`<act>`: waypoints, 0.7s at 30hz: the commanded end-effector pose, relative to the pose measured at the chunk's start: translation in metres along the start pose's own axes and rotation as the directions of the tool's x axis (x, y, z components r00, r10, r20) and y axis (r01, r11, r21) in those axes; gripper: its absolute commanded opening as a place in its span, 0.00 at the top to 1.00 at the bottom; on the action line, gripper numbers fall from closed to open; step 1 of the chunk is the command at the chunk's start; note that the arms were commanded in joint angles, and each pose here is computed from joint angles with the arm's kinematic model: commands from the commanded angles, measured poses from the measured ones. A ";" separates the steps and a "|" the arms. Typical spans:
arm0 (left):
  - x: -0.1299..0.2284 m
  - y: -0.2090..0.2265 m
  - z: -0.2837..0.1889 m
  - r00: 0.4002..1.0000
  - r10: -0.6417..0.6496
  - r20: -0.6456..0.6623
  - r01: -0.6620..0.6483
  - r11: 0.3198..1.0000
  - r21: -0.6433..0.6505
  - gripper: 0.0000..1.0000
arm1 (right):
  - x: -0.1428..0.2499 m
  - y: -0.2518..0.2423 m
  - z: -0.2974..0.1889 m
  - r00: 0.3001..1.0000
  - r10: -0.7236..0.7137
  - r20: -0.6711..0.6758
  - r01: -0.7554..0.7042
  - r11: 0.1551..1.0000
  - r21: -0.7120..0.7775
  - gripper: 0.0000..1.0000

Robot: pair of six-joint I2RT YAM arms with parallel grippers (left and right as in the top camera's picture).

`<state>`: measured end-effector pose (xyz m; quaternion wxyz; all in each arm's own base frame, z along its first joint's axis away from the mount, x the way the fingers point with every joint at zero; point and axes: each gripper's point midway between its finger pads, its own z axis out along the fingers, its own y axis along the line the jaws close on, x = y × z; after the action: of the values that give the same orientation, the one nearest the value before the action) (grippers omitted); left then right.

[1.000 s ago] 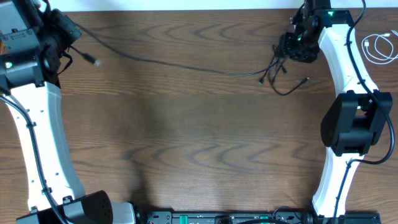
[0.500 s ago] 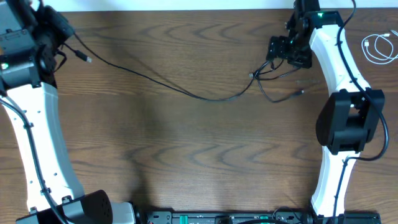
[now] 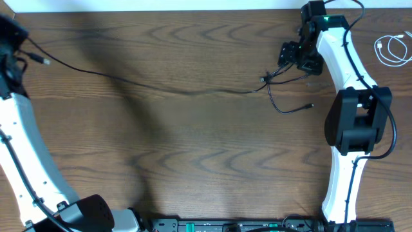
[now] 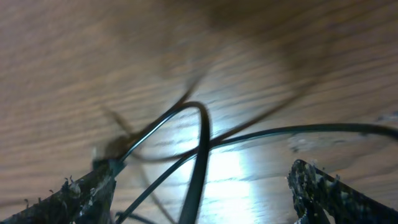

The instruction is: Untangle cables

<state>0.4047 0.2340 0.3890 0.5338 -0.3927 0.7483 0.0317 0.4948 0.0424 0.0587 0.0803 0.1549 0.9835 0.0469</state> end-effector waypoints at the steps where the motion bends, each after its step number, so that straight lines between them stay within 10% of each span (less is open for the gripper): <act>1: -0.021 0.008 -0.015 0.998 -0.017 0.055 0.018 1.000 -0.019 0.93 | -0.011 -0.021 0.003 0.997 0.073 0.024 -0.074 0.997 0.034 0.15; 11: 0.033 -0.067 -0.022 0.986 0.104 -0.134 -0.063 0.957 0.282 0.93 | 0.003 0.095 -0.020 0.906 -0.398 0.145 0.420 0.799 -0.431 0.05; 21: 0.125 -0.143 -0.056 0.884 0.372 -0.283 -0.199 0.847 0.492 0.93 | 0.004 0.119 -0.081 0.918 -0.365 0.155 0.395 0.808 -0.437 0.08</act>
<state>0.4374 0.0626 0.3526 0.4443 -0.1960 0.8642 -0.1317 0.5095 0.1505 0.1266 0.1371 -0.0751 0.9575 0.2424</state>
